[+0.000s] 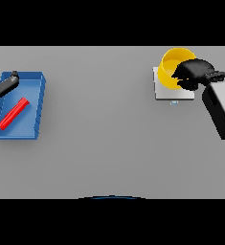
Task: Pick up the red beaker and tilt it to pour out 1 green nut into yellow bowl. Pick up the yellow bowl and place it on the metallic measuring scale.
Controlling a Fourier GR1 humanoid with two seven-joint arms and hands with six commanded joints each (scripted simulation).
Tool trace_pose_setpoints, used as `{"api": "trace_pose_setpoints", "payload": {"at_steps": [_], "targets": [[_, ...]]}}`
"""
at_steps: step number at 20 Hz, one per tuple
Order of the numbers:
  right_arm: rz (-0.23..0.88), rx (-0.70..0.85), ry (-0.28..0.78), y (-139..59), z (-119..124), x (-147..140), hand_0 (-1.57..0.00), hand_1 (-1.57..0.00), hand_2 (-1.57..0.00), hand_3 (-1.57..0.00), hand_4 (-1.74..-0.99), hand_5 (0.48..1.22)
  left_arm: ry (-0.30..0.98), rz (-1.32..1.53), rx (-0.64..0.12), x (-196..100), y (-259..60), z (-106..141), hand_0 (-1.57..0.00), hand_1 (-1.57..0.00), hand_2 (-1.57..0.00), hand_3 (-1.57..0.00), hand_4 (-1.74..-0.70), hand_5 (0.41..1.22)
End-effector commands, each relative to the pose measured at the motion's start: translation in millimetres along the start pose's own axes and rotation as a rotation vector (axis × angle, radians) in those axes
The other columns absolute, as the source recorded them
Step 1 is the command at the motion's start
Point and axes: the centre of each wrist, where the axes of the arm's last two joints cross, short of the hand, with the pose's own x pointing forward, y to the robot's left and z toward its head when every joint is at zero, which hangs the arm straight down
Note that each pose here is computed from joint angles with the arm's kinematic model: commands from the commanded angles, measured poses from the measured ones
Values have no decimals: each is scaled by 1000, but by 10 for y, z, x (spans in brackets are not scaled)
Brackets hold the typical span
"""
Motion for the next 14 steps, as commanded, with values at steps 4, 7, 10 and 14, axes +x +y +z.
{"api": "trace_pose_setpoints", "payload": {"at_steps": [4,7,10,14], "targets": [[-14,2,16,84,-63,-32,-1571,-1462,-1568,-1496,-1724,1221,11,6,2,16,13,-12,1,1,1,1,-806,734],[-35,22,14,92,-62,-102,-1536,-1411,-1569,-1165,-1728,1221,-3,0,6,16,17,-34,1,1,1,1,-811,740],[-69,43,30,69,-95,-72,-1219,-1083,-1132,-824,-1548,1053,10,-4,-4,44,-44,-58,1,1,1,1,-812,744],[-79,62,24,57,-125,-72,-499,-443,-597,-635,-1425,851,18,-3,-2,46,-53,-81,1,1,1,1,-805,740]]}}
